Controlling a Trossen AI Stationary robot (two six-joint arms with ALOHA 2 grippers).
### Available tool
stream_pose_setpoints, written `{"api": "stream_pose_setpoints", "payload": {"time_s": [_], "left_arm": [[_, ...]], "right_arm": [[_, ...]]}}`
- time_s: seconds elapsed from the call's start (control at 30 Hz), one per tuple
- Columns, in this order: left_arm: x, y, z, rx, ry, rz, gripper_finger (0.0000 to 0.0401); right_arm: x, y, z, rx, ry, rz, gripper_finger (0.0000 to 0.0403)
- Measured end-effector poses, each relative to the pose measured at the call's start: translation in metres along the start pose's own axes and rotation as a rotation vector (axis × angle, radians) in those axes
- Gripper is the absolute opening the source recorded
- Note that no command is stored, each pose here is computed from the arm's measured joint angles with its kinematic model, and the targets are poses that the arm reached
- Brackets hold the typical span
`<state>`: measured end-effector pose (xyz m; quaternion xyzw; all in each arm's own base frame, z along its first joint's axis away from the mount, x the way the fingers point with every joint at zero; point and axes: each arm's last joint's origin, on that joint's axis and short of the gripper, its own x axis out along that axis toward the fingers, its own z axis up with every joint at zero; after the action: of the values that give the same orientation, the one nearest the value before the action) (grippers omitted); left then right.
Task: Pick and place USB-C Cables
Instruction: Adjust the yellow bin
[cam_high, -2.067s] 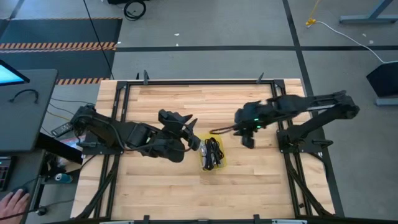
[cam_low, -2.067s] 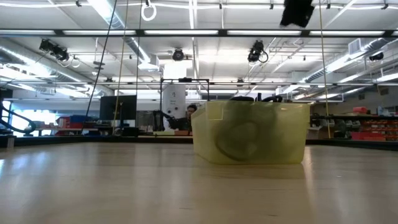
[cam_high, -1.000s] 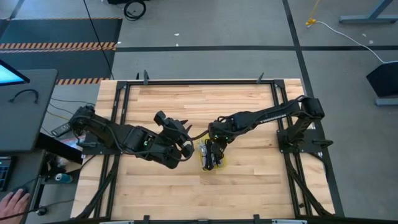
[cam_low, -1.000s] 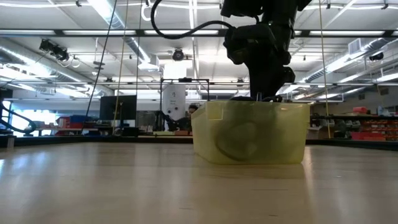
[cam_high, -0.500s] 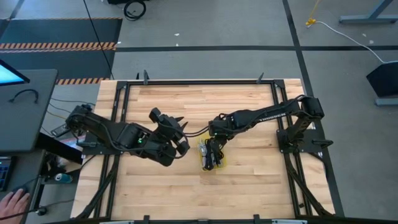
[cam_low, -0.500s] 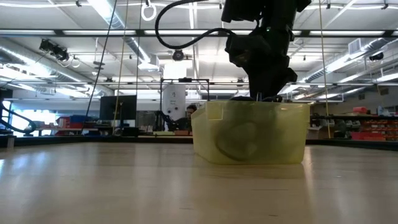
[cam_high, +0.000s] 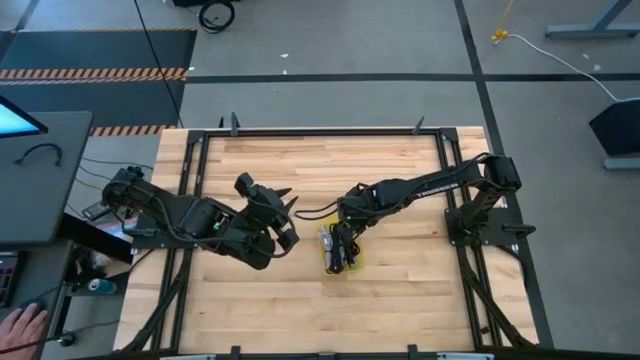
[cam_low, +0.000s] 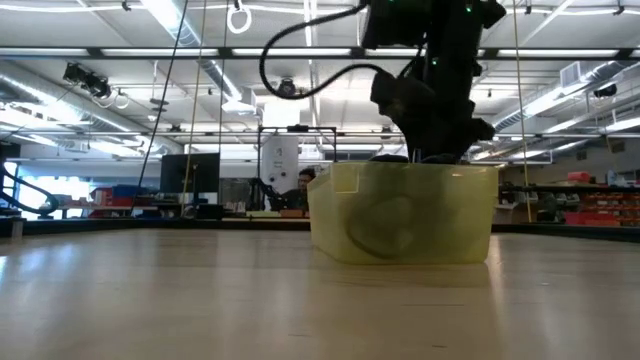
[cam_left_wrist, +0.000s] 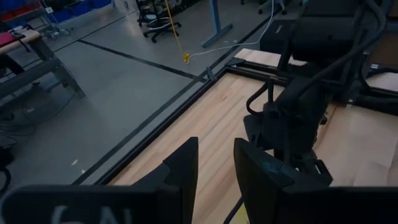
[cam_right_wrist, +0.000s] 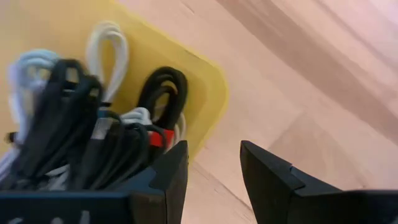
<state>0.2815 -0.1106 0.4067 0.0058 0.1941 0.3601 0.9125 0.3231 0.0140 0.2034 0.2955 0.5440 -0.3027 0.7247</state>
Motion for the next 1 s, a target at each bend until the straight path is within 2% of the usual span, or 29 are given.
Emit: {"api": "stream_pose_setpoints", "payload": {"time_s": [0.33, 0.5, 0.6, 0.77, 1.0], "left_arm": [[0.000, 0.000, 0.000, 0.032, 0.003, 0.001, 0.0110], [0.000, 0.000, -0.001, 0.041, 0.006, 0.004, 0.0110], [-0.001, 0.000, -0.001, 0.043, 0.005, -0.001, 0.0110], [-0.001, -0.001, -0.002, 0.036, 0.005, -0.002, 0.0110], [-0.001, -0.001, -0.002, 0.032, 0.005, -0.002, 0.0110]], "right_arm": [[0.019, 0.001, -0.009, 0.100, -0.020, 0.073, 0.0153], [0.019, 0.003, -0.007, 0.095, -0.040, 0.102, 0.0145], [0.019, 0.002, -0.005, 0.076, -0.027, 0.112, 0.0115], [0.020, 0.001, -0.002, 0.015, -0.013, 0.139, 0.0020], [0.021, -0.003, 0.004, -0.149, -0.002, 0.169, 0.0007]]}}
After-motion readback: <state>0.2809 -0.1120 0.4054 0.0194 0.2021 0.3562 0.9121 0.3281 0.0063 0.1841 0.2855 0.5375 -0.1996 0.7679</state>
